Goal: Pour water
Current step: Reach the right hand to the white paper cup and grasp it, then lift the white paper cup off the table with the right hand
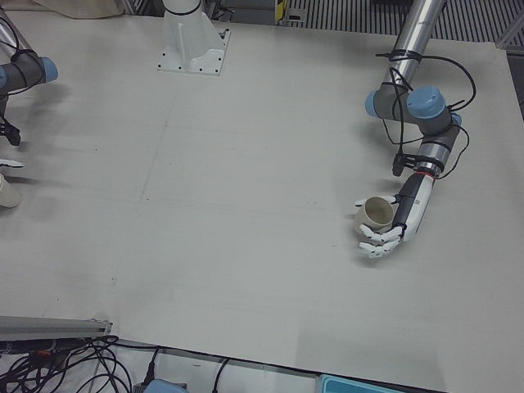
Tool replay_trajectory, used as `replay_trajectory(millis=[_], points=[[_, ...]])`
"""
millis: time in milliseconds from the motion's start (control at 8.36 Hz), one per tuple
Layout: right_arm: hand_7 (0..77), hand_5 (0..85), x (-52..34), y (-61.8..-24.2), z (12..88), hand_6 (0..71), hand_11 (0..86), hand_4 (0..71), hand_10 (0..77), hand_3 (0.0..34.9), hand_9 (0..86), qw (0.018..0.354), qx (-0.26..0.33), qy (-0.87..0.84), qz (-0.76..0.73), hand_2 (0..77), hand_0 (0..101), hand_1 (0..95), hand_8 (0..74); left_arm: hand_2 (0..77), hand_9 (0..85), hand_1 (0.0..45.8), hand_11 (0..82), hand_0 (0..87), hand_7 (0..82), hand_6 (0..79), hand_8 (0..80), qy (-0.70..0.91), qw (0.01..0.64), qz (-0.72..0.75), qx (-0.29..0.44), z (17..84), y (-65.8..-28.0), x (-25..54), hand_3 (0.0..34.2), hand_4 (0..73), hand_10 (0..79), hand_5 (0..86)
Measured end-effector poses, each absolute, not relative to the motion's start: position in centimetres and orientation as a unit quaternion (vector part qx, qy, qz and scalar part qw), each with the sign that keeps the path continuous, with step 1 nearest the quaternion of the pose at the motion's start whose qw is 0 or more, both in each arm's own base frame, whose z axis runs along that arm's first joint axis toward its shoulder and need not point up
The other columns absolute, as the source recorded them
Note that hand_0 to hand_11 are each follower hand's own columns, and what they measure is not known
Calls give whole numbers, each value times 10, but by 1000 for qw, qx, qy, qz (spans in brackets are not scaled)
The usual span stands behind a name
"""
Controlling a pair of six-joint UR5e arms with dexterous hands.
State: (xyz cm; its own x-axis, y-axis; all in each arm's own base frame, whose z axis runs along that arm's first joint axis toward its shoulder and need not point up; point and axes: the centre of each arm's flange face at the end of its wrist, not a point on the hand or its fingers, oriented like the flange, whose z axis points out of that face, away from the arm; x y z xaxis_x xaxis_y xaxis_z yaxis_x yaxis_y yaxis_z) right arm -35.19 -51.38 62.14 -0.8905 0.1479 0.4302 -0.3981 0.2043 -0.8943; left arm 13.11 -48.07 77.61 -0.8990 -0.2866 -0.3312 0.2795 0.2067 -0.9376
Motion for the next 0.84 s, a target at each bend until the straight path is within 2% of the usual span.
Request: replay_trajectory(millis=[120,239,478,598,717,837], points=[[11,55,-355,-512,621,22,22,22,5,0,11,217,85,-746,624,98,460,104,0,125,311,300,224,801,365,267,207,744,225,-629,-2,776,-481,131,2,458,142,409],[11,60,-359,-512,618,22,33,22,5,0,5,214,85,-747,624,71,460,131,5,125,311,295,224,801,365,267,207,744,224,-629,-3,776,-481,131,1,458,142,409],[11,82,-367,-513,610,38,27,22,5,0,11,210,83,-750,622,71,460,131,5,142,311,289,224,803,371,267,207,745,224,-629,-3,776,-481,131,2,458,136,409],[11,153,-368,-513,609,60,169,33,114,0,11,209,83,-751,621,125,460,115,5,147,311,289,224,803,371,267,207,745,224,-629,-2,776,-480,131,1,458,136,409],[11,153,-369,-513,608,60,169,33,114,0,11,209,83,-751,621,125,460,115,5,147,311,289,224,803,371,267,207,744,225,-629,-2,777,-480,131,2,464,142,404],[153,273,-369,-513,608,169,169,65,114,0,5,209,83,-751,621,125,460,115,98,147,311,289,224,802,371,267,207,745,225,-629,-2,777,-480,131,2,464,136,404]])
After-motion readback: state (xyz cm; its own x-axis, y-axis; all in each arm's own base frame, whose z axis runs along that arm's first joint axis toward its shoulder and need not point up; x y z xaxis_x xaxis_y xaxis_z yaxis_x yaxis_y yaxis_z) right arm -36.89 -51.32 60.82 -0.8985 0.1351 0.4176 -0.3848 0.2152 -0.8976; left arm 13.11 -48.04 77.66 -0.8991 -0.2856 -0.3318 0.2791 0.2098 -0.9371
